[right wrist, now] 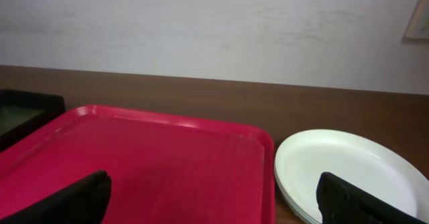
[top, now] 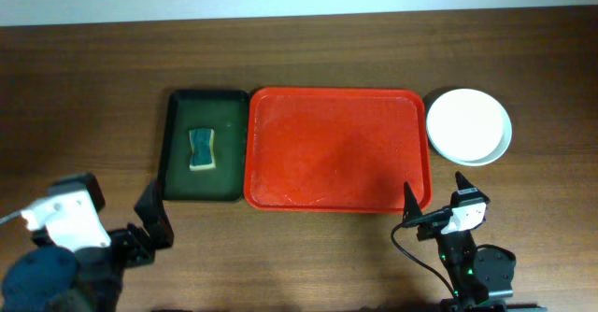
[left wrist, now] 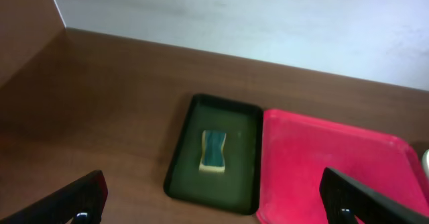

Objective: Clean dirty plates on tray and stack at the side

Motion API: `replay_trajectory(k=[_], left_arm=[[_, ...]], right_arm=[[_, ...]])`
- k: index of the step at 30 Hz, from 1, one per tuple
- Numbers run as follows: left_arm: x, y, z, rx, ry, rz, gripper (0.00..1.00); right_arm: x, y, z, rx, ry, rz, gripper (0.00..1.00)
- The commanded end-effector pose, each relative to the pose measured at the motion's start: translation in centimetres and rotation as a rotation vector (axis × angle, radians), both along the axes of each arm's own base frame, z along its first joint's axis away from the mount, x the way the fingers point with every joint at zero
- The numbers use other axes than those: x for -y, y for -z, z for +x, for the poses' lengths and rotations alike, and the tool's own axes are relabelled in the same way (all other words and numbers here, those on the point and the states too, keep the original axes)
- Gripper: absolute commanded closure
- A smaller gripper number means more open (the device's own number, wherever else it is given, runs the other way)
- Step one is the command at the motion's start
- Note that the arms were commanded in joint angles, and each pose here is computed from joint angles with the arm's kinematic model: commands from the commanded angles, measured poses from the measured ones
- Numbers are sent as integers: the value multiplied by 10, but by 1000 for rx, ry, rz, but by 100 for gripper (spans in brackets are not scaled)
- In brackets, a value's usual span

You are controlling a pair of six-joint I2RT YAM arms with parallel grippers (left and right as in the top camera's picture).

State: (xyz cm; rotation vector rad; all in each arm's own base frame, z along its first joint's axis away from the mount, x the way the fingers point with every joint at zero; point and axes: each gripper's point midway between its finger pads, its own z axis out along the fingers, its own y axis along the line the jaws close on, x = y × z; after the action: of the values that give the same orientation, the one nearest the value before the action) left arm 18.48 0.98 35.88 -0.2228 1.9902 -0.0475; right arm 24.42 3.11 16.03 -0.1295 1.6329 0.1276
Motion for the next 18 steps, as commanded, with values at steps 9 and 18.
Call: replay_trajectory(k=[9, 18], left_arm=[[4, 125, -17, 10, 21, -21, 1], [23, 82, 28, 539, 123, -65, 1]], right_arm=[[1, 2, 0, -1, 4, -4, 1], [1, 2, 0, -1, 4, -4, 1]])
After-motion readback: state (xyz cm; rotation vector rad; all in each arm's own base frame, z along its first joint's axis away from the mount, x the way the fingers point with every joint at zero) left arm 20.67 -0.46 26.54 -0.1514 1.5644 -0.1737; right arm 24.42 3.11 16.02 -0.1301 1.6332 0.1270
